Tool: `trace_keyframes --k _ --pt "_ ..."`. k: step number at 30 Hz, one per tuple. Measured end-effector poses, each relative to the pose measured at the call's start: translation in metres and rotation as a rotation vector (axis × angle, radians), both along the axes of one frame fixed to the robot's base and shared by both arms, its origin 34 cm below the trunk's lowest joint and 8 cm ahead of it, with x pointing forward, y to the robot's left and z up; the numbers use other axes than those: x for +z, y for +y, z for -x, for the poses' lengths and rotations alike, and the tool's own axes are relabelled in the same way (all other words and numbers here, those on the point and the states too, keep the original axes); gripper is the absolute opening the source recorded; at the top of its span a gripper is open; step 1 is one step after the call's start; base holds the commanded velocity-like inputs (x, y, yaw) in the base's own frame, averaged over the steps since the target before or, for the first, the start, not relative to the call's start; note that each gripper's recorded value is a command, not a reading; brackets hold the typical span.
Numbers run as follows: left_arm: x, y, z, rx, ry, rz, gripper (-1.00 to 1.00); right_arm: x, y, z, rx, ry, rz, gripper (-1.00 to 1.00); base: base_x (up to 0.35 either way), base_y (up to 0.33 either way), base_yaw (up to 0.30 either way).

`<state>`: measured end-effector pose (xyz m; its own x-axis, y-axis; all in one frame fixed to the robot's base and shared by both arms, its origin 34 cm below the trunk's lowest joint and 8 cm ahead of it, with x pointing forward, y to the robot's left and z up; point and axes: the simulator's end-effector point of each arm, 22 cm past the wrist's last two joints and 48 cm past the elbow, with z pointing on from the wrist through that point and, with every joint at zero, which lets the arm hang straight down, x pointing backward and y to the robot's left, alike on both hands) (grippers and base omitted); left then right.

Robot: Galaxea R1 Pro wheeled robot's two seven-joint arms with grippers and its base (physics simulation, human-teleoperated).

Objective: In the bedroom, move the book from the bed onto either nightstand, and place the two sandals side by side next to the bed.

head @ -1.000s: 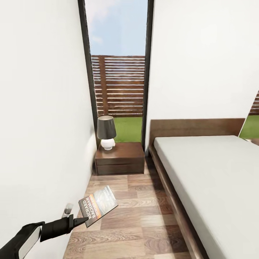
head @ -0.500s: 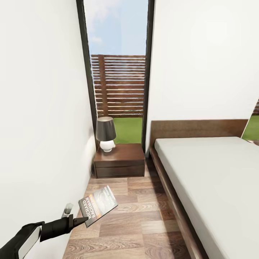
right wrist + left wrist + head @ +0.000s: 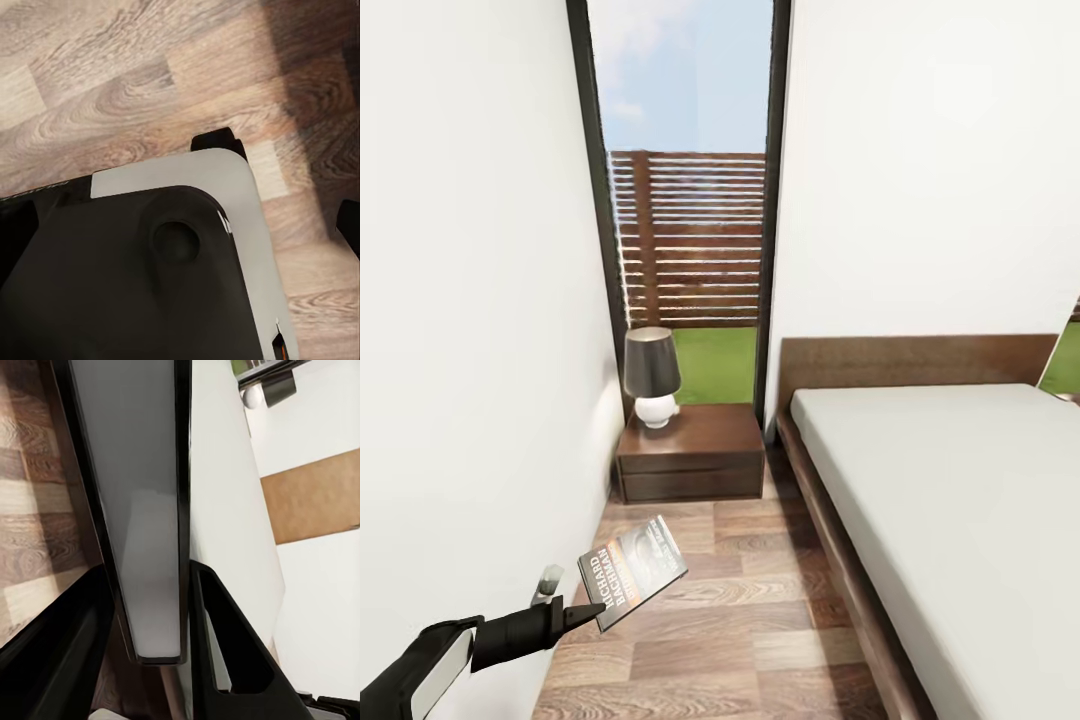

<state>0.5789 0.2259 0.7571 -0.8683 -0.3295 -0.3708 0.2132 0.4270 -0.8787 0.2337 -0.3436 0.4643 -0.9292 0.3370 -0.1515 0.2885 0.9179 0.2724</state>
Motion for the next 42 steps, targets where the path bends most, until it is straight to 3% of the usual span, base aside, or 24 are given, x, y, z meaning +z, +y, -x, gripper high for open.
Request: trace_keyframes --k 42 --pt "-0.0008 0.0003 0.0003 0.001 0.002 -0.001 -1.00 0.0000 0.0000 0.0000 0.000 0.000 0.000 1.00 0.155 -0.033 0.000"
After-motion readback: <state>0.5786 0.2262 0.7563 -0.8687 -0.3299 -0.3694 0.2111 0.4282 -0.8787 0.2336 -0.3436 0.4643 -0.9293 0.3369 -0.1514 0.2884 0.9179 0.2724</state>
